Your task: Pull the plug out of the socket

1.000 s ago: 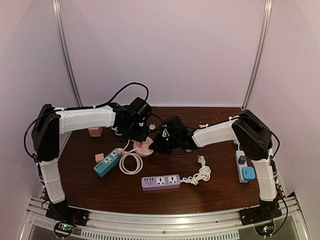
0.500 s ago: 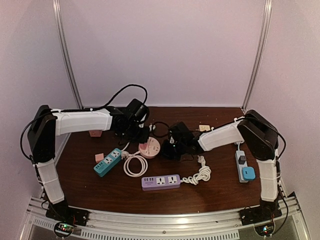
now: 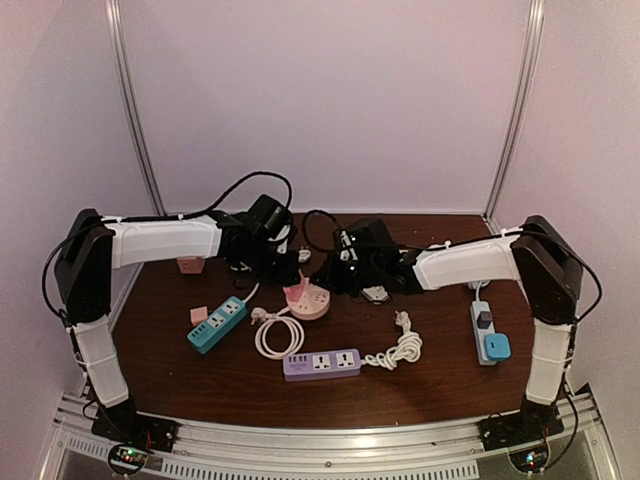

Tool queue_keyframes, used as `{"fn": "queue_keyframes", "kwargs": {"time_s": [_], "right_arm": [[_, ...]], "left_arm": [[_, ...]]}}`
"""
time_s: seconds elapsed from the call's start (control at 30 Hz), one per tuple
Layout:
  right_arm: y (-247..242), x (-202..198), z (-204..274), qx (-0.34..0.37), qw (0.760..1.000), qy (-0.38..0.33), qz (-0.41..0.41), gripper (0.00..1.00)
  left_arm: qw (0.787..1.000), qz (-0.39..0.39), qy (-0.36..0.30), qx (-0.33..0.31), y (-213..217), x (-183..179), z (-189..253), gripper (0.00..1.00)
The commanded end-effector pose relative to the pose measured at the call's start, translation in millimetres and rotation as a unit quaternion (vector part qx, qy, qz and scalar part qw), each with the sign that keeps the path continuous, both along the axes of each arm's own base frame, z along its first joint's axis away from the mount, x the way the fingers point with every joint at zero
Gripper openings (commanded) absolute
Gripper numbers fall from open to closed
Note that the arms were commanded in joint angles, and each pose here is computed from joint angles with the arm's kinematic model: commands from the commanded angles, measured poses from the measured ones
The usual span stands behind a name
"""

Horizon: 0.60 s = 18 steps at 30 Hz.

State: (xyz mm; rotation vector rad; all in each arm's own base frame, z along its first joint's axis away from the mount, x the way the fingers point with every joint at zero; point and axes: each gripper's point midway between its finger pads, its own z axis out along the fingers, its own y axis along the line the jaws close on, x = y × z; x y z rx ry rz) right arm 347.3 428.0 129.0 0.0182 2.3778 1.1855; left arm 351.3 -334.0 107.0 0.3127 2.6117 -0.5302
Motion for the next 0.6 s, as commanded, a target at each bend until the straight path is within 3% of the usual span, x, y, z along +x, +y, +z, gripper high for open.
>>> {"fn": "queue_keyframes", "kwargs": {"time_s": [0.0,0.33,0.57], "right_arm": [[20,-3,-13,0.012,0.999,0.0,0.045,0.02],[29,-3,-61,0.008,0.998,0.041,0.053,0.01],[13,-9,-111,-0.045,0.995,0.09,0.025,0.0]], "left_arm": [[0.999,-0.011,-0.005,-0.05,-16,7,10,0.09],[0.997,-0.041,0.024,-0.066,-27,-2,-4,0.09],[0.998,-0.031,0.003,-0.059,-24,6,3,0.09]]}}
